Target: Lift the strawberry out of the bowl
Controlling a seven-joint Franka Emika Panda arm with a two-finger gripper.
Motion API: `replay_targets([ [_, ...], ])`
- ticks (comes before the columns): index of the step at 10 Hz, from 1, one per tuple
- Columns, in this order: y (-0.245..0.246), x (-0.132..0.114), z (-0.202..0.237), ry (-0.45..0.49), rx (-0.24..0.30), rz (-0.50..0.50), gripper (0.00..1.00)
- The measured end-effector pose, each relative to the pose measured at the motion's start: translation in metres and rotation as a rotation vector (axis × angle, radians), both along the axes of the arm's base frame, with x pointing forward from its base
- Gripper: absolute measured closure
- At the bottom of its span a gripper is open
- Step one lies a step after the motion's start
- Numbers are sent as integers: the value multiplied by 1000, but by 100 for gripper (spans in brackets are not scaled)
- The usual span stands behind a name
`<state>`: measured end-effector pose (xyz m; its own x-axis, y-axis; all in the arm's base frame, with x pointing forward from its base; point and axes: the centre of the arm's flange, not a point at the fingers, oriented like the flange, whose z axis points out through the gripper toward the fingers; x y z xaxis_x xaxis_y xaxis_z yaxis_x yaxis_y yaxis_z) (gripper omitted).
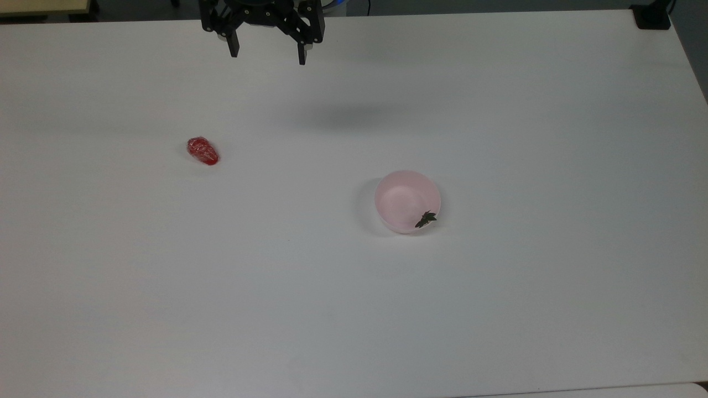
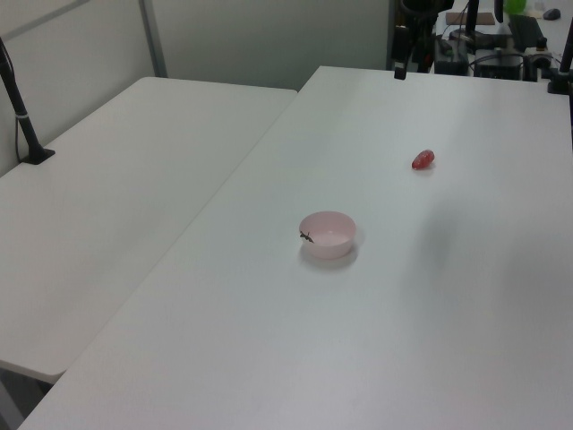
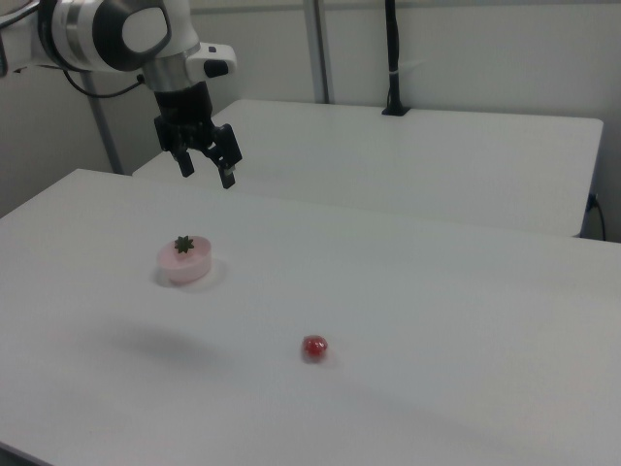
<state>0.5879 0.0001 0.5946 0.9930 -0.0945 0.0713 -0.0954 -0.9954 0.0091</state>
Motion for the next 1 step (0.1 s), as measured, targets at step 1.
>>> replay_targets([
  [1,0,0,0,0,0,0,0],
])
